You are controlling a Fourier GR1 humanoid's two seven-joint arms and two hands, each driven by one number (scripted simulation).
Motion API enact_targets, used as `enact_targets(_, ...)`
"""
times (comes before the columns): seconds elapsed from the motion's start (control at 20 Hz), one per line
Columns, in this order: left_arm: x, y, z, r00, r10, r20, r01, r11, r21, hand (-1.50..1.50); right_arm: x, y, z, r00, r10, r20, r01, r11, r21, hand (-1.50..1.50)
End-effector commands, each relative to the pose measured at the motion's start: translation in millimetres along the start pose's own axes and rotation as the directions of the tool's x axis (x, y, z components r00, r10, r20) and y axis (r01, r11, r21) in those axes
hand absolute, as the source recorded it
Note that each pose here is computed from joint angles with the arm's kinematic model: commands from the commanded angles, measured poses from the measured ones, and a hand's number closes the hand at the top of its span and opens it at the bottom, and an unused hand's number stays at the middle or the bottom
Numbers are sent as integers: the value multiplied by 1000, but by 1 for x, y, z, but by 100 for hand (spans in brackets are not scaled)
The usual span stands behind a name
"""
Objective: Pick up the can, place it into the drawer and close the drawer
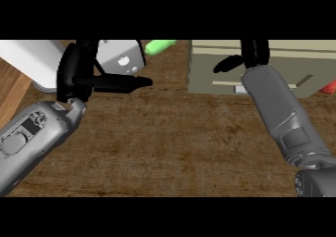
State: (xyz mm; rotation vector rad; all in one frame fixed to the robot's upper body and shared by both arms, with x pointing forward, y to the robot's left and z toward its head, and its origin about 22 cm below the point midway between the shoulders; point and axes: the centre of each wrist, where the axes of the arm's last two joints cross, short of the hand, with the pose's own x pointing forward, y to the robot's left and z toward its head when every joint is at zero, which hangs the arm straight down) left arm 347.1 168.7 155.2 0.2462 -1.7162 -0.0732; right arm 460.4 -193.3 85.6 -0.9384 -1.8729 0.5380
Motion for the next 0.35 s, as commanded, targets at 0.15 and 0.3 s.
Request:
enact_targets(0.15,-10,-1,13,1000,8,-11,-8,1000,6,-150,40,-12,-32,923,-379,-65,370,922,-113,-150)
enact_targets(0.3,-4,8,8,1000,5,-7,-4,999,41,-150,20,-5,-17,920,-387,-60,380,920,-101,-150)
